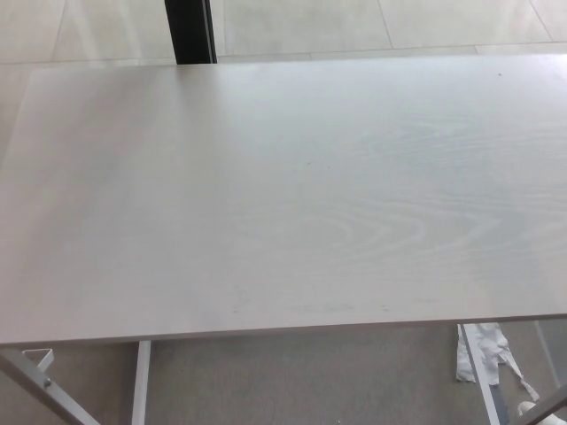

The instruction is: The robot uses its right hand to pick up a cube kept in the middle of the desk infront of it and hands it to a person

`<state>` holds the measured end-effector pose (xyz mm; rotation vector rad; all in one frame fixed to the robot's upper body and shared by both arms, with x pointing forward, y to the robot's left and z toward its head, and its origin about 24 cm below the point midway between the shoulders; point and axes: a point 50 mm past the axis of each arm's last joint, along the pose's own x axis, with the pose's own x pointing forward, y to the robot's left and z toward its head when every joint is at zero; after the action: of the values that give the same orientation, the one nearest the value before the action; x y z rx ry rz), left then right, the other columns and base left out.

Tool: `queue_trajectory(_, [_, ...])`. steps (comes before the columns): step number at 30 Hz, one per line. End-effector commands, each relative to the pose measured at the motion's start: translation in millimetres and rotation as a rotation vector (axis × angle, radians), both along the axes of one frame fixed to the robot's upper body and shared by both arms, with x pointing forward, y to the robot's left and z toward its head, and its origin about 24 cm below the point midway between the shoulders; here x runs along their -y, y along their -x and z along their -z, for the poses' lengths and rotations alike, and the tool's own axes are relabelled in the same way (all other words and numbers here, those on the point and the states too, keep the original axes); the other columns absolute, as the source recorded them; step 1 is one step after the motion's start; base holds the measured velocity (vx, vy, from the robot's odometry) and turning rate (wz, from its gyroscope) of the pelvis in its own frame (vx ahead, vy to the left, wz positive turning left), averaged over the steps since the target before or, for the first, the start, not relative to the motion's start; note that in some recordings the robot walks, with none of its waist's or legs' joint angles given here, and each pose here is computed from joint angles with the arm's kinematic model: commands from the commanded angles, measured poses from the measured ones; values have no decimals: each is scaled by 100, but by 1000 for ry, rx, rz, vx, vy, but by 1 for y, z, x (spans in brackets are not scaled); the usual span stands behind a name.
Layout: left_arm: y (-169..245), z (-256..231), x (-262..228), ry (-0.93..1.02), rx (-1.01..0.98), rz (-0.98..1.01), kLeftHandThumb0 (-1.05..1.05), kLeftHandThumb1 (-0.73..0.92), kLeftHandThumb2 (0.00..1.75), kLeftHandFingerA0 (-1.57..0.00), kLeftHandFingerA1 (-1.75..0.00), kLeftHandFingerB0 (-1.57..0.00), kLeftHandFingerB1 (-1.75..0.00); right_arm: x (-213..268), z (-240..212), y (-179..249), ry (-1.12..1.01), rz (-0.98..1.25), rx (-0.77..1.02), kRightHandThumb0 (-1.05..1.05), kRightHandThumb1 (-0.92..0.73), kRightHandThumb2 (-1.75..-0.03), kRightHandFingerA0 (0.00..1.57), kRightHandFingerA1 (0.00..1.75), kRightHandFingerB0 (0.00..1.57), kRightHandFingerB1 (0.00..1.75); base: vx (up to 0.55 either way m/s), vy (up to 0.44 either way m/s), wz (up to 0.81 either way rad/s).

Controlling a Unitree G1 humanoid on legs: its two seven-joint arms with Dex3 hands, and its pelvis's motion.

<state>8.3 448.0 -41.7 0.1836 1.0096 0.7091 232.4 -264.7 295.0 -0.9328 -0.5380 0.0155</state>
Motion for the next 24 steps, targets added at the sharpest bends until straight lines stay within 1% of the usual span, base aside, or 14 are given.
queue_trajectory(1, [-2,-5,-5,-36,-38,43,-62,67,61,-75,-54,-60,-44,161,335,190,-768,1224,-1187,-51,-66,-60,78,61,61,47,0,0,0])
queue_trajectory(2, [-1,-3,-3,-21,-27,17,-66,66,60,-72,-52,-63,-45,162,335,189,-745,1197,-1201,-54,-66,-60,77,61,60,48,0,0,0])
queue_trajectory(4, [-1,-4,-4,-27,-33,26,-65,67,61,-72,-51,-60,-45,161,333,189,-741,1169,-1199,-54,-66,-60,77,61,57,48,0,0,0])
queue_trajectory(5, [-2,-5,-4,-26,-38,38,-66,67,61,-69,-52,-58,-44,161,332,190,-768,1157,-1169,-52,-66,-60,66,58,50,44,0,0,0])
queue_trajectory(6, [-2,-5,-4,-30,-44,45,-63,70,61,-70,-55,-55,-44,161,332,192,-823,1166,-1117,-55,-49,-86,61,67,42,54,0,0,0])
queue_trajectory(7, [-2,-5,-4,-30,-44,45,-63,70,61,-70,-55,-55,-44,161,332,192,-828,1167,-1112,-55,-49,-86,61,67,42,54,0,0,0])
queue_trajectory(8, [-2,-5,-4,-29,-40,46,-67,68,61,-72,-55,-58,-43,161,332,191,-834,1179,-1081,-53,-62,-59,65,61,40,38,0,0,0])
queue_trajectory(9, [-2,-5,-4,-27,-36,44,-66,67,61,-69,-59,-60,-44,160,332,191,-847,1182,-1064,-55,-62,-59,60,60,35,36,0,0,0])
queue_trajectory(10, [-2,-5,-4,-22,-38,35,-63,69,61,-67,-53,-51,-42,160,332,191,-857,1175,-1059,-60,-49,-86,55,67,27,48,0,0,0])
queue_trajectory(12, [0,-4,-4,-16,-36,22,-67,67,61,-66,-53,-52,-41,161,333,189,-853,1168,-1069,-62,-50,-87,56,67,27,48,0,0,0])
queue_trajectory(13, [0,-4,-4,-12,-37,24,-69,67,61,-65,-51,-51,-41,161,333,189,-822,1158,-1093,-59,-64,-59,57,57,35,34,0,0,0])
queue_trajectory(16, [1,-3,-4,-5,-44,6,-65,67,61,-67,-50,-49,-41,160,335,190,-840,1123,-1131,-60,-64,-59,52,59,34,36,0,0,0])
queue_trajectory(20, [0,-5,-5,-11,-57,42,-69,69,61,-65,-53,-52,-42,162,337,191,-777,1087,-1195,-62,-65,-60,50,57,35,37,0,0,0])
queue_trajectory(24, [0,-6,-5,-15,-72,59,-70,70,61,-63,-55,-53,-42,163,338,191,-777,1084,-1191,-61,-65,-59,50,59,34,37,0,0,0])
